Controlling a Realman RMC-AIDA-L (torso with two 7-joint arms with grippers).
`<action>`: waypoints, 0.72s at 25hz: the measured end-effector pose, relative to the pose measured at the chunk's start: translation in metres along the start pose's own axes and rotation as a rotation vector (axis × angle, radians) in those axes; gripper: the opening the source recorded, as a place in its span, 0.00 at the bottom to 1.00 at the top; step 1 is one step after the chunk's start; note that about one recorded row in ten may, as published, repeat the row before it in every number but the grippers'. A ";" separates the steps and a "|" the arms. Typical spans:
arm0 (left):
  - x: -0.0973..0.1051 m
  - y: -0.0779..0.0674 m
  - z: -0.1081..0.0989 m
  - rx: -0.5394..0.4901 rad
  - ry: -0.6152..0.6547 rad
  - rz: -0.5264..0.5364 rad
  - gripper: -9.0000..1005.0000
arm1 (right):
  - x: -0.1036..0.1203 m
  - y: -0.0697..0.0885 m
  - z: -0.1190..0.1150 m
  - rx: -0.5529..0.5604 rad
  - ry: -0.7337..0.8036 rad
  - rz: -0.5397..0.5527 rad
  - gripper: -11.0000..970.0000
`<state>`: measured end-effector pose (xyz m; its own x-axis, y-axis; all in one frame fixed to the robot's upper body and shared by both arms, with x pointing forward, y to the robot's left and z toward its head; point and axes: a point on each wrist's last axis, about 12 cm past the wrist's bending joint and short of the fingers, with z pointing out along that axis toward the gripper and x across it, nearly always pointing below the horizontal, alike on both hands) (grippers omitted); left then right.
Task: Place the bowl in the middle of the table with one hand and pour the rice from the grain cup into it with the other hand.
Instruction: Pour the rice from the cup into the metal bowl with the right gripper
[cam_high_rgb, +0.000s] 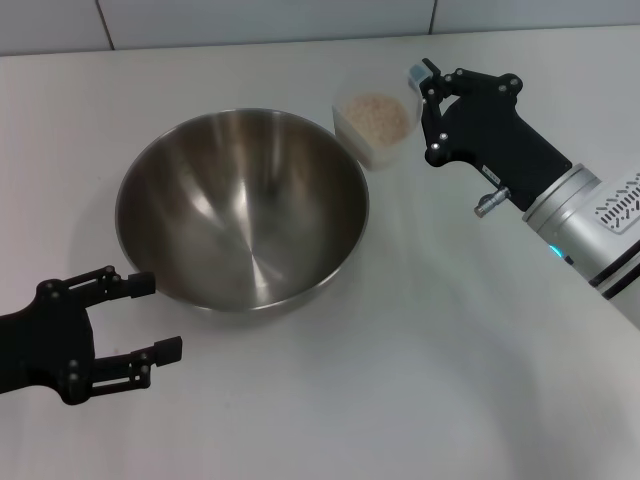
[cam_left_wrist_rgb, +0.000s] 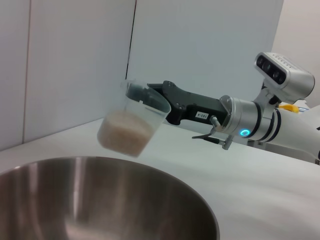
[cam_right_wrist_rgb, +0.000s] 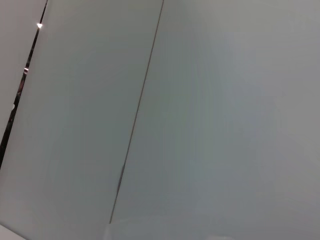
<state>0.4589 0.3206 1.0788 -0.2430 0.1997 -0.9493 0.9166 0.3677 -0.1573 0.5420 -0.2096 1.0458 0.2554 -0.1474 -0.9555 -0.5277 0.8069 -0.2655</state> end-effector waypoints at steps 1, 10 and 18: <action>0.001 -0.001 -0.001 -0.002 0.000 -0.004 0.81 | 0.000 0.000 0.000 0.000 0.000 0.000 0.02; 0.007 -0.004 -0.003 -0.007 -0.001 -0.024 0.81 | -0.002 0.001 0.003 -0.014 -0.008 -0.006 0.02; 0.017 -0.009 -0.003 -0.011 0.013 -0.010 0.81 | -0.002 0.002 0.004 -0.017 -0.010 -0.007 0.02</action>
<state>0.4457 0.3236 1.0647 -0.2558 0.2074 -0.9442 0.9107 0.3793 -0.1634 0.5434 -0.2057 1.0478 0.2669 -0.1471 -0.9524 -0.5398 0.7959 -0.2742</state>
